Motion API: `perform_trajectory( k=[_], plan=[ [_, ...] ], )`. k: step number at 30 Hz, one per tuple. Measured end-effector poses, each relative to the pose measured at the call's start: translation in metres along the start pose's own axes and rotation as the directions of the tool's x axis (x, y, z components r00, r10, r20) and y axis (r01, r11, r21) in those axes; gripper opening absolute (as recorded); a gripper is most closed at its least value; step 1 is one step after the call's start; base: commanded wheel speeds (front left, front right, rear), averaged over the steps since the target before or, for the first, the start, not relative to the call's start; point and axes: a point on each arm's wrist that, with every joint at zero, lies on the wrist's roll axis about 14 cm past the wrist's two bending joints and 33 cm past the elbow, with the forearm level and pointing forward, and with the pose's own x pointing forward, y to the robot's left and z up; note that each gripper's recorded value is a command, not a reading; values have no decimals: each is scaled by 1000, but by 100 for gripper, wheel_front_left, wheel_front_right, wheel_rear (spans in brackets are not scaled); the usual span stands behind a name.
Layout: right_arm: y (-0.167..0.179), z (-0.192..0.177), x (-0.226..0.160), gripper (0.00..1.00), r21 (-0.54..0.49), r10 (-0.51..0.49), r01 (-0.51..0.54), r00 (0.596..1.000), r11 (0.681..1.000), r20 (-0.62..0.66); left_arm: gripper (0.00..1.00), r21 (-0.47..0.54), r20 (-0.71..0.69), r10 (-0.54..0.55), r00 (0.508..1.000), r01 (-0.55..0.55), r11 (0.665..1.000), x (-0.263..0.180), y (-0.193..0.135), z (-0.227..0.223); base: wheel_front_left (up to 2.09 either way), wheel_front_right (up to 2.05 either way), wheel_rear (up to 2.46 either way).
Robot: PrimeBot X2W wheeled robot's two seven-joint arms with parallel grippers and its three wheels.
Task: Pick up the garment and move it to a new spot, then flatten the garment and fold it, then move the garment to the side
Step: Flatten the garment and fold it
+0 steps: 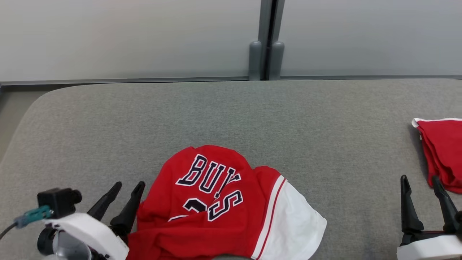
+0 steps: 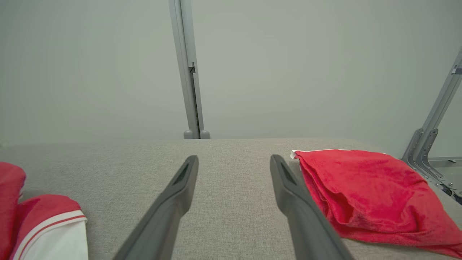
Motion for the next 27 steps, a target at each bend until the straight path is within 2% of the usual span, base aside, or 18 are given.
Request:
perform_trajectory(
  k=[6,7,10,12,13,14,17,22,25,27],
  plan=[
    [-23,1,-10,100,9,-73,73,997,997,-1,100,27,-223,-38,974,45,999,41,-7,-35,0,0,0],
    [-23,1,-10,100,9,-73,73,997,997,-1,100,27,-223,-38,974,45,999,41,-7,-35,0,0,0],
    [-41,2,-20,100,4,-129,129,992,992,0,100,-5,-360,-98,928,103,995,49,-21,-63,0,0,0],
    [-51,2,-27,100,3,-161,161,987,987,-3,100,8,-427,-98,899,112,994,52,-20,-77,0,0,0],
    [-55,2,-30,100,5,-175,175,985,985,-4,89,20,-457,-95,885,117,993,53,-18,-83,0,0,0],
    [-59,2,-33,100,6,-189,189,982,982,-4,0,20,-470,-97,877,120,993,55,-17,-86,0,0,0],
    [-70,3,-42,100,5,-226,226,974,974,-3,0,13,-496,-168,852,200,980,63,-36,-94,0,0,0],
    [-83,6,-53,100,3,-271,271,963,963,1,0,70,-336,-300,893,341,937,93,-82,-61,0,0,0],
    [-87,8,-55,100,1,-283,283,959,959,7,0,120,-259,-344,902,384,916,103,-100,-45,0,0,0],
    [-88,9,-56,100,1,-287,287,958,958,12,0,150,-258,-361,896,406,902,107,-107,-44,0,0,0]
  ],
)
